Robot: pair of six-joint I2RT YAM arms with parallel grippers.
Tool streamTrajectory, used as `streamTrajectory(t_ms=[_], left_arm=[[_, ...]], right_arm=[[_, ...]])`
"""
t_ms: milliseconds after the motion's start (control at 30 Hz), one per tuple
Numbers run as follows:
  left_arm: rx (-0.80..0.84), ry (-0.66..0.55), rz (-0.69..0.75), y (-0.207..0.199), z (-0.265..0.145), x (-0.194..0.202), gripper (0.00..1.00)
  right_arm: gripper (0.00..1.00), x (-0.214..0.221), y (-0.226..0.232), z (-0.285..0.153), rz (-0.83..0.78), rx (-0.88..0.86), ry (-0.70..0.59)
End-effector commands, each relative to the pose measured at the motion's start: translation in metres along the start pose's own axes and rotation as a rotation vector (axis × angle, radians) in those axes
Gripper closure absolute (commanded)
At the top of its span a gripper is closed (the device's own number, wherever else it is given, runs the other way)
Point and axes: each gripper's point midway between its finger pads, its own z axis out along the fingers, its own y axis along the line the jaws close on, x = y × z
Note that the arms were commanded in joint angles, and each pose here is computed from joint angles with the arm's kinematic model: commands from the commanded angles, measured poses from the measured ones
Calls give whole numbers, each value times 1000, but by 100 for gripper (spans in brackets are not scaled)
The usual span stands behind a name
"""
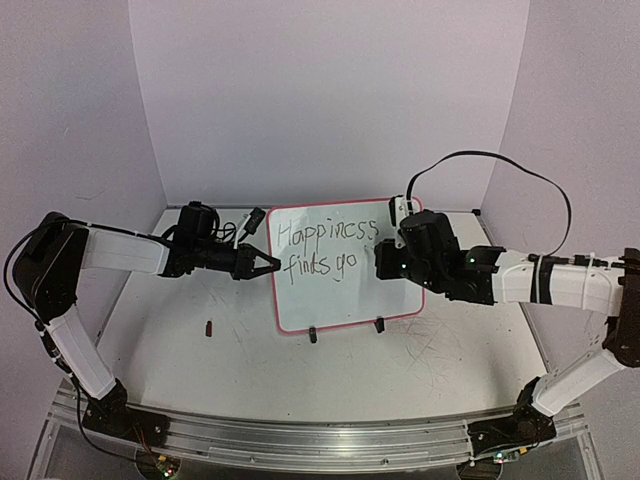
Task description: Write a sentence on the whiteboard
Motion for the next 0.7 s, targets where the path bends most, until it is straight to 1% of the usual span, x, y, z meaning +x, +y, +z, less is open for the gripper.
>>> streamTrajectory(t_ms=[0, 667], left_arm=[[-150, 64, -3, 31, 6, 21, 100], [-150, 67, -6, 32, 6, 23, 100]], right_arm=[[100, -4, 8, 5, 1, -20, -10], [100, -6, 16, 13, -7, -39, -15]])
